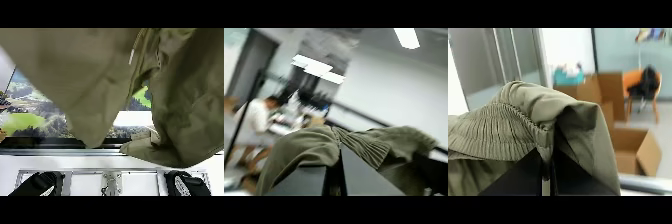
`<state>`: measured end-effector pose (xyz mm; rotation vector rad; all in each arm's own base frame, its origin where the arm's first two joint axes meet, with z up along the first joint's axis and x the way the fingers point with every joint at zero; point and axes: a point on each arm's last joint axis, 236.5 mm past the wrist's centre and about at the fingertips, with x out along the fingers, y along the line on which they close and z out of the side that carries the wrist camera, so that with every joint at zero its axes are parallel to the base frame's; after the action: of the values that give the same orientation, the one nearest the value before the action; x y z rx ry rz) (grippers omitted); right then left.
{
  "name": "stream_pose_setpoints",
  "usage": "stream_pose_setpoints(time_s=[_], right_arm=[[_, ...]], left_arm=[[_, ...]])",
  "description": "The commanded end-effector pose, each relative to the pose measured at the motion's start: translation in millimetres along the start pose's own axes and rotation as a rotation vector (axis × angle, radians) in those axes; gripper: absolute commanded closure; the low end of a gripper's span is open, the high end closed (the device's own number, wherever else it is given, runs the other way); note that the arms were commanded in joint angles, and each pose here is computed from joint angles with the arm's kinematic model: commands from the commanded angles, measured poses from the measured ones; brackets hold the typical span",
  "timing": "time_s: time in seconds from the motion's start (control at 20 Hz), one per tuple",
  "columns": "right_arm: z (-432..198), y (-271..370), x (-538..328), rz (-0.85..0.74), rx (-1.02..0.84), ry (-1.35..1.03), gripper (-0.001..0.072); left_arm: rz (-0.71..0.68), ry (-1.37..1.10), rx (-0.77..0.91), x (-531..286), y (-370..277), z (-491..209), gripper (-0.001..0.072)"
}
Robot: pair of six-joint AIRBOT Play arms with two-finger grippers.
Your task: Fold the clothes and pants, and hang the long-sleeved shirts on hangers.
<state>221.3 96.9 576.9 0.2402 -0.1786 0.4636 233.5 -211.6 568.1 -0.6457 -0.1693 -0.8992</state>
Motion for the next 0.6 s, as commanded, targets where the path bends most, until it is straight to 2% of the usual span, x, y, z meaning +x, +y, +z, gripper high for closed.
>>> stream_pose_setpoints(time_s=[0.0,0.2,0.35,0.4,0.45,0.5,0.55], right_arm=[[-80.2,-44.3,56.0,0.013,0.149,0.252,0.0703],[-191.3,-100.0,161.8,-0.006,0.263,0.433,0.0702],[-242.7,-179.1,262.8,-0.167,0.195,0.242,0.0697],[-259.6,-198.3,283.6,-0.188,0.230,0.202,0.0574],[-278.2,-214.5,298.1,-0.199,0.300,0.190,0.0234],[-299.2,-227.0,306.6,-0.204,0.352,0.212,-0.0008],[-314.3,-235.7,307.4,-0.209,0.392,0.242,0.0000]], left_arm=[[0.278,0.161,-0.069,9.2,123.7,-68.8,0.0689],[0.494,0.175,-0.120,35.2,264.8,-121.4,0.0689],[0.601,0.037,-0.094,65.6,373.5,-121.3,0.0687],[0.633,0.044,-0.100,72.2,407.8,-125.7,0.0497],[0.658,0.069,-0.176,77.9,438.6,-134.5,0.0090],[0.666,0.121,-0.230,82.0,459.4,-144.8,-0.0007],[0.684,0.200,-0.251,78.5,477.5,-153.9,-0.0007]])
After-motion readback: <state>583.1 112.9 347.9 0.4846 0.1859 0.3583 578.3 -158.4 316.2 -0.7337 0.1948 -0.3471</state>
